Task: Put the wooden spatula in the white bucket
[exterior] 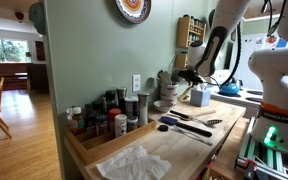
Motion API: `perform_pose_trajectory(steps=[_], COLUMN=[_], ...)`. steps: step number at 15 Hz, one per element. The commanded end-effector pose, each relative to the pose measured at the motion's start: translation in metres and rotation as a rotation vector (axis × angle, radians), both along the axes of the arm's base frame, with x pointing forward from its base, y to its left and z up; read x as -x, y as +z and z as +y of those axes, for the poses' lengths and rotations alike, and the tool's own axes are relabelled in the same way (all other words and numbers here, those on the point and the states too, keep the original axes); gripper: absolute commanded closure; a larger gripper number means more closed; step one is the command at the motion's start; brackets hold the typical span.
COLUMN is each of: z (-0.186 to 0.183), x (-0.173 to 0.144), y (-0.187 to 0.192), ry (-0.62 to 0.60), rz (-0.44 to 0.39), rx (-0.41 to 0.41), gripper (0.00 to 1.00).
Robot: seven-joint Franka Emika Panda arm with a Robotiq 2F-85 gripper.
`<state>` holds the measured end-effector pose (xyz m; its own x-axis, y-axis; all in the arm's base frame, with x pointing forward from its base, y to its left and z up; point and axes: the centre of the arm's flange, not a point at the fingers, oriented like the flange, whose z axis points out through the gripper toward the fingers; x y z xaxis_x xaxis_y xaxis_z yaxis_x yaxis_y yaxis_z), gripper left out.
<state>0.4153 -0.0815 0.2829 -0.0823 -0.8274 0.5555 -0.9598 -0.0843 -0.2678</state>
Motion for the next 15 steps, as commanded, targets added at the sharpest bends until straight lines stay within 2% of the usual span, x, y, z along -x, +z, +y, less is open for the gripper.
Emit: perform_pose_trajectory(steps=[1,4,8,9,11,15], z=[0.008,0.005,0.004,0.016,0.026,0.055], x=[0.045,0.049,0.060,0.063,0.065,0.056], y=[0.040,0.065,0.086,0.090,0.101,0.119], ry=[-0.069,-0.121,-0.195,-0.202,-0.196,-0.080], rz=[-0.067,-0.100,-0.060,-0.059,-0.068,-0.148], rx=[0.096,0.174,0.270,0.292,0.336,0.430], gripper=[0.94,0.94,0.94,0.94,0.94,0.94])
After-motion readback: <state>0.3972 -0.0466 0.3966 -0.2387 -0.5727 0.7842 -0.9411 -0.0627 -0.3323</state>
